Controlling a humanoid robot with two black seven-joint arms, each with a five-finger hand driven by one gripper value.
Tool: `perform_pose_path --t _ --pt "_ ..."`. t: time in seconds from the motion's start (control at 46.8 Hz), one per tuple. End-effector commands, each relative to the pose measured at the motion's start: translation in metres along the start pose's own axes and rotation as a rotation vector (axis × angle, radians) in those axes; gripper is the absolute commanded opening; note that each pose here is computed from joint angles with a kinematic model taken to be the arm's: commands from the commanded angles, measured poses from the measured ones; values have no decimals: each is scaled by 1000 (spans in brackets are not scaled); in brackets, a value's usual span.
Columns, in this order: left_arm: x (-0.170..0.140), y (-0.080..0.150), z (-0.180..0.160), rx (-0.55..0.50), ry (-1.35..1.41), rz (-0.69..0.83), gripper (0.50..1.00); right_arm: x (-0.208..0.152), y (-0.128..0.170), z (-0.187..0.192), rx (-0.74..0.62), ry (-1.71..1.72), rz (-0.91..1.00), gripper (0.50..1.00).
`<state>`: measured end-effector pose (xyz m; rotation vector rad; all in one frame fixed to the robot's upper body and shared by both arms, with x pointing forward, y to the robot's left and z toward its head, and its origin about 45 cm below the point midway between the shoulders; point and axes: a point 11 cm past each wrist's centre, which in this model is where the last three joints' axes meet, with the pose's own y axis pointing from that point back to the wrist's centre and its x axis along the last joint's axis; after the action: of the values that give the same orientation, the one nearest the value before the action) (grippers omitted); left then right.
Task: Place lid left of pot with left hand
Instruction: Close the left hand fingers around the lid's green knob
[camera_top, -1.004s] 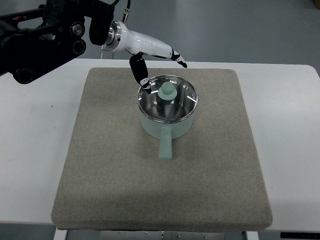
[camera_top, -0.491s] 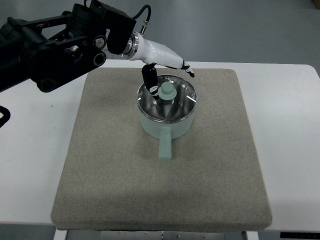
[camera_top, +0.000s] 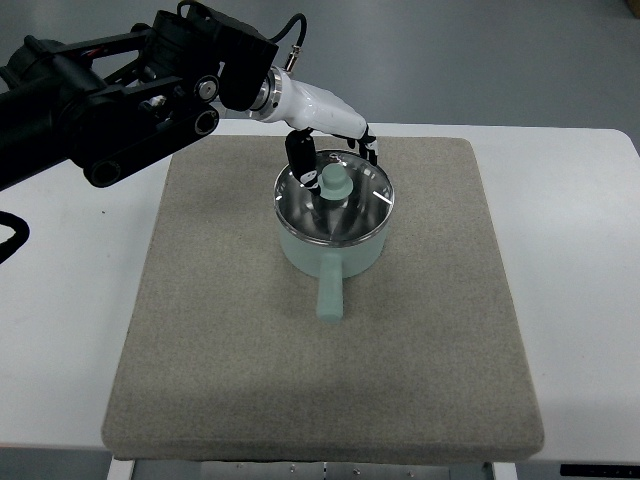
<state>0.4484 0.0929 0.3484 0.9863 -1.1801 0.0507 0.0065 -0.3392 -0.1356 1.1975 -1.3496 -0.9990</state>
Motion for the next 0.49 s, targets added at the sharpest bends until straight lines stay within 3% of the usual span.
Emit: perform_pose_path --t 0.0,0.149,0.278,0.47 --pt "0 0 1 0 -6 -1 793 0 0 0 -1 -1 0 921" --pt "-1 0 1 -1 -11 -2 786 0 0 0 -1 -1 0 924" --pt "-2 -1 4 -8 -14 -3 748 0 0 0 -1 -1 0 921" --pt "1 0 8 -20 -19 5 748 0 0 -1 2 -1 0 921"
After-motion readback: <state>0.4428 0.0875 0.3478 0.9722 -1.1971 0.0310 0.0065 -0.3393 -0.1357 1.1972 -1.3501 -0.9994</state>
